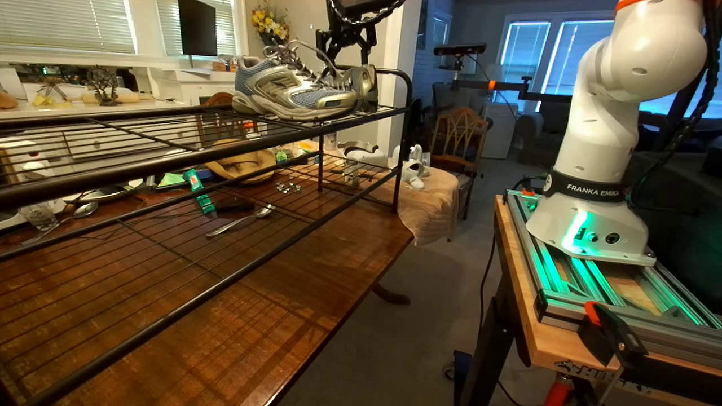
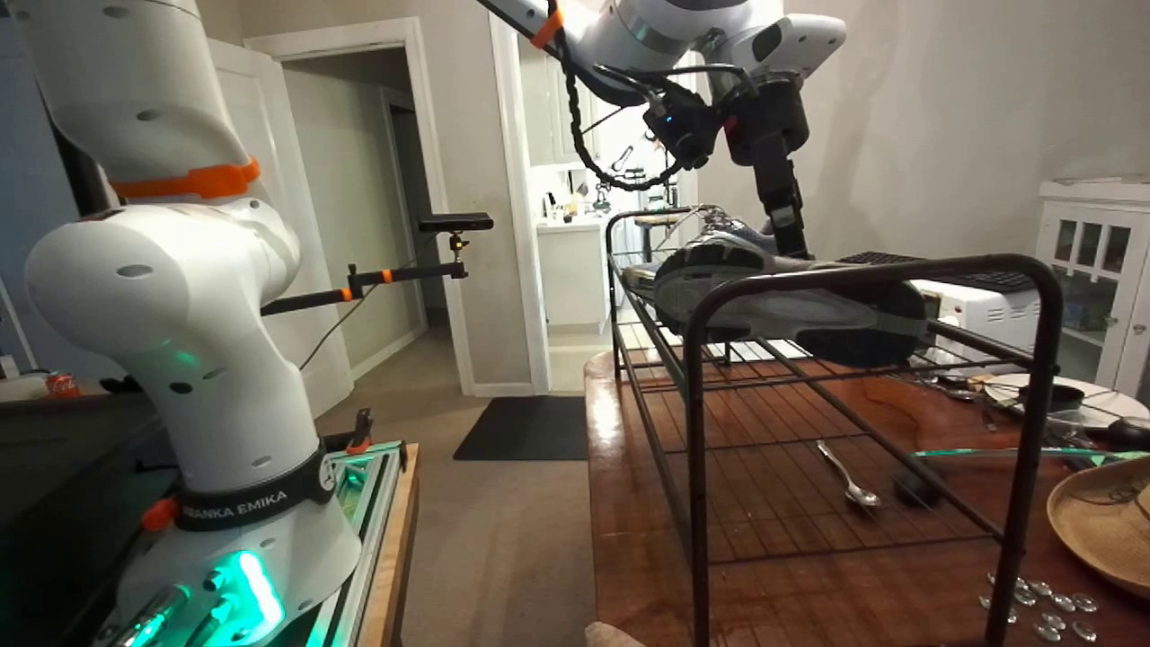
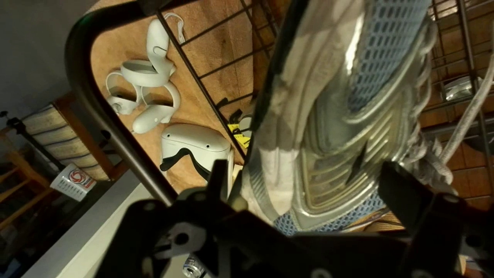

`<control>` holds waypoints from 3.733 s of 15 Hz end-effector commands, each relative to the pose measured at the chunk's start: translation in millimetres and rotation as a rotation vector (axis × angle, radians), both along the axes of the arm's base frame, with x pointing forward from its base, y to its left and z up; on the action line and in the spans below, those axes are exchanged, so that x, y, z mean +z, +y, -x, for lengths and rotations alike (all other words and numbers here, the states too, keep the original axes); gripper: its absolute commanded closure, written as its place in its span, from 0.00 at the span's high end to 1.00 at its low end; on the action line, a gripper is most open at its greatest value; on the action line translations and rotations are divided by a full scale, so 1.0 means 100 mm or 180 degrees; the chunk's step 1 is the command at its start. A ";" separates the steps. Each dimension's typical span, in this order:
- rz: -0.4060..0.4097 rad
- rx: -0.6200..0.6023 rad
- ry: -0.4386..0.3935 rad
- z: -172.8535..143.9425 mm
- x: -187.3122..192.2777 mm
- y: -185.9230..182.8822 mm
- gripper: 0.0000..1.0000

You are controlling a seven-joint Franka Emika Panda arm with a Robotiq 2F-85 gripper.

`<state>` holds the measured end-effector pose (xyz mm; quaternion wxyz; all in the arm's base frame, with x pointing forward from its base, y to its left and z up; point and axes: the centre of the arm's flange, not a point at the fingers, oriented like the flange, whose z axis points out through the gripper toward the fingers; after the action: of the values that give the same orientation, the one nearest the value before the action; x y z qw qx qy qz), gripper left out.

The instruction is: Place the right sneaker upright.

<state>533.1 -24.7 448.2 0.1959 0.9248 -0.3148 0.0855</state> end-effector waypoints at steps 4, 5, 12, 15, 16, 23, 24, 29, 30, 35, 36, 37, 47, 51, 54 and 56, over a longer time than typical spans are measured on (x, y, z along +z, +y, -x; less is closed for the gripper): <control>-0.0094 -0.0022 0.0054 0.13 -0.18 0.05 1.00; -0.0092 -0.0005 0.0065 0.13 -0.19 0.07 1.00; -0.0106 0.0196 0.0247 0.12 -0.20 0.16 0.45; -0.0057 0.0242 0.0270 0.13 -0.19 0.17 0.33; -0.0049 0.0230 0.0258 0.13 -0.17 0.17 0.32; -0.0408 0.0475 -0.0272 0.27 0.08 0.15 0.24; -0.0475 0.0539 -0.0387 0.29 0.10 0.13 0.24; -0.0725 0.0858 -0.0979 0.32 0.11 -0.01 0.24; -0.0788 0.0916 -0.1028 0.33 0.10 -0.05 0.24; -0.1061 0.1170 -0.1015 0.35 0.05 -0.27 0.24; -0.1105 0.1228 -0.1007 0.36 0.05 -0.32 0.24; -0.1104 0.1270 -0.0973 0.37 0.06 -0.35 0.24; -0.1138 0.1525 -0.0940 0.38 0.06 -0.47 0.24; -0.1559 0.1645 -0.1166 0.44 0.14 -0.37 0.24; -0.1807 0.1712 -0.1345 0.47 0.19 -0.30 0.24; -0.1867 0.1800 -0.1380 0.51 0.18 -0.28 0.24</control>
<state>497.3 -51.1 464.2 -0.1449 0.9560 -0.1116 0.2296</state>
